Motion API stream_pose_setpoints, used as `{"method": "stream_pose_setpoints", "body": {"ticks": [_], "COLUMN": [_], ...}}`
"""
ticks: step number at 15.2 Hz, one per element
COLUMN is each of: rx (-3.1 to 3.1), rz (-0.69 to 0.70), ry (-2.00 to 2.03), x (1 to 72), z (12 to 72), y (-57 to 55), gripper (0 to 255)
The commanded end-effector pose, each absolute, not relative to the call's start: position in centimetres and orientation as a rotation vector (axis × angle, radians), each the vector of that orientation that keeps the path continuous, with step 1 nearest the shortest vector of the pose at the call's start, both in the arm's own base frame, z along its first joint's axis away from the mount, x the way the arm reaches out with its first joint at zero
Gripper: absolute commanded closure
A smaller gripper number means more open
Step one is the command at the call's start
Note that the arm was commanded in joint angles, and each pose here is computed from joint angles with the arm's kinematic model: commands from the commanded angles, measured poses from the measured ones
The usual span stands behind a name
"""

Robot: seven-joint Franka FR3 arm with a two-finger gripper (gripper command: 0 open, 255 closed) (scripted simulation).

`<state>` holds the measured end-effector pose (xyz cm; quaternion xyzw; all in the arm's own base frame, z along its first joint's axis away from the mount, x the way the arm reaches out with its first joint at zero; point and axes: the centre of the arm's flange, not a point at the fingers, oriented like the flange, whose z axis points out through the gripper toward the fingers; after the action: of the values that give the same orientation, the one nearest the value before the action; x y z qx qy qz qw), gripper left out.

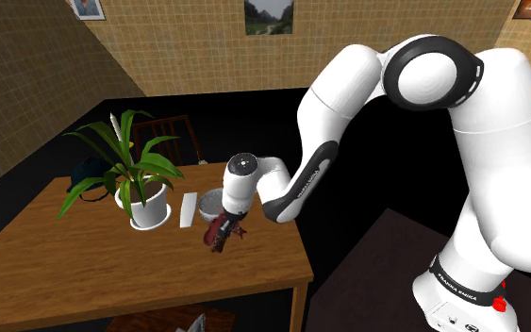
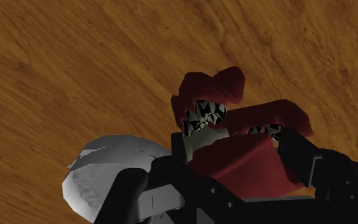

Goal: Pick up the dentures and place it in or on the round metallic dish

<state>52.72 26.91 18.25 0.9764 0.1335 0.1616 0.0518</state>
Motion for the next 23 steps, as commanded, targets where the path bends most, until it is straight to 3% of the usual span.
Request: {"method": "stream_pose_setpoints", "body": {"ticks": [1,14,23], "rx": [2.970,2.970,2.970], "rz": [0.492,0.492,0.492], "ry": [0.407,0.407,0.407], "x": [52.7,52.7,62.7], "z": [19.5,26.3,27.8], "y": [26.9,26.9,20.8], "gripper": [255,255,255]}}
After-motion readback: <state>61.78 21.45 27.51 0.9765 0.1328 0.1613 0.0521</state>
